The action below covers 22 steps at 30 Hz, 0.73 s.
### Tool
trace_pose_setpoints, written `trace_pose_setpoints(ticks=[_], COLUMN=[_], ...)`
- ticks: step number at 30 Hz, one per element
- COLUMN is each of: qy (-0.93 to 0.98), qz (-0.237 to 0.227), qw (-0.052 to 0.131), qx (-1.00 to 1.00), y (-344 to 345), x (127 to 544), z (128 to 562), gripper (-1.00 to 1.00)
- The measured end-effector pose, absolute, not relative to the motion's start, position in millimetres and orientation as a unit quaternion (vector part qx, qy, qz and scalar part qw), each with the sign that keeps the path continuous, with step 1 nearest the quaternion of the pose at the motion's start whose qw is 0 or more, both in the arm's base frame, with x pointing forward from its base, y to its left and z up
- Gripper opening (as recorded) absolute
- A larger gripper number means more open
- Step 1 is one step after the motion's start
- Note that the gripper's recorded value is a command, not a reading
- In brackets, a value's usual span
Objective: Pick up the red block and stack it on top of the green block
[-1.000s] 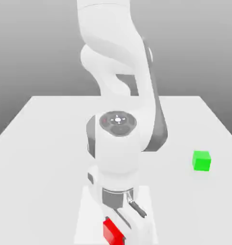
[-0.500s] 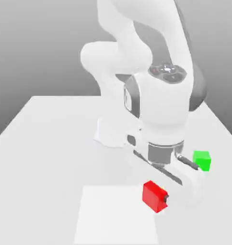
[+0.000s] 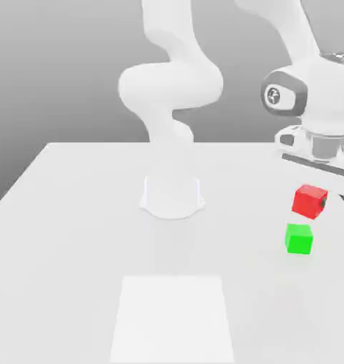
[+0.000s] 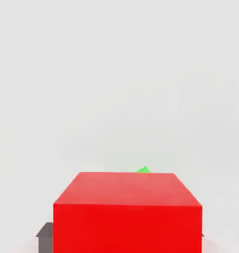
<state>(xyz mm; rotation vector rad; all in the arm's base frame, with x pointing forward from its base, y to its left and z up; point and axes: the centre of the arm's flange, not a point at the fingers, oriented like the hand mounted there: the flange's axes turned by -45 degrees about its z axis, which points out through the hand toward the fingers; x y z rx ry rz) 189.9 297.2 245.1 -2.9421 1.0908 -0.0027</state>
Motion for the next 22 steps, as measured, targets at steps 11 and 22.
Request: trace_pose_setpoints(ticks=[11,22], qy=[0.345,0.348], qz=[-0.009,-0.002], qw=[0.004,0.001], qx=[-0.938,-0.937], y=[300,297], x=[189,187], z=[216,181], gripper=[-1.0,-1.0])
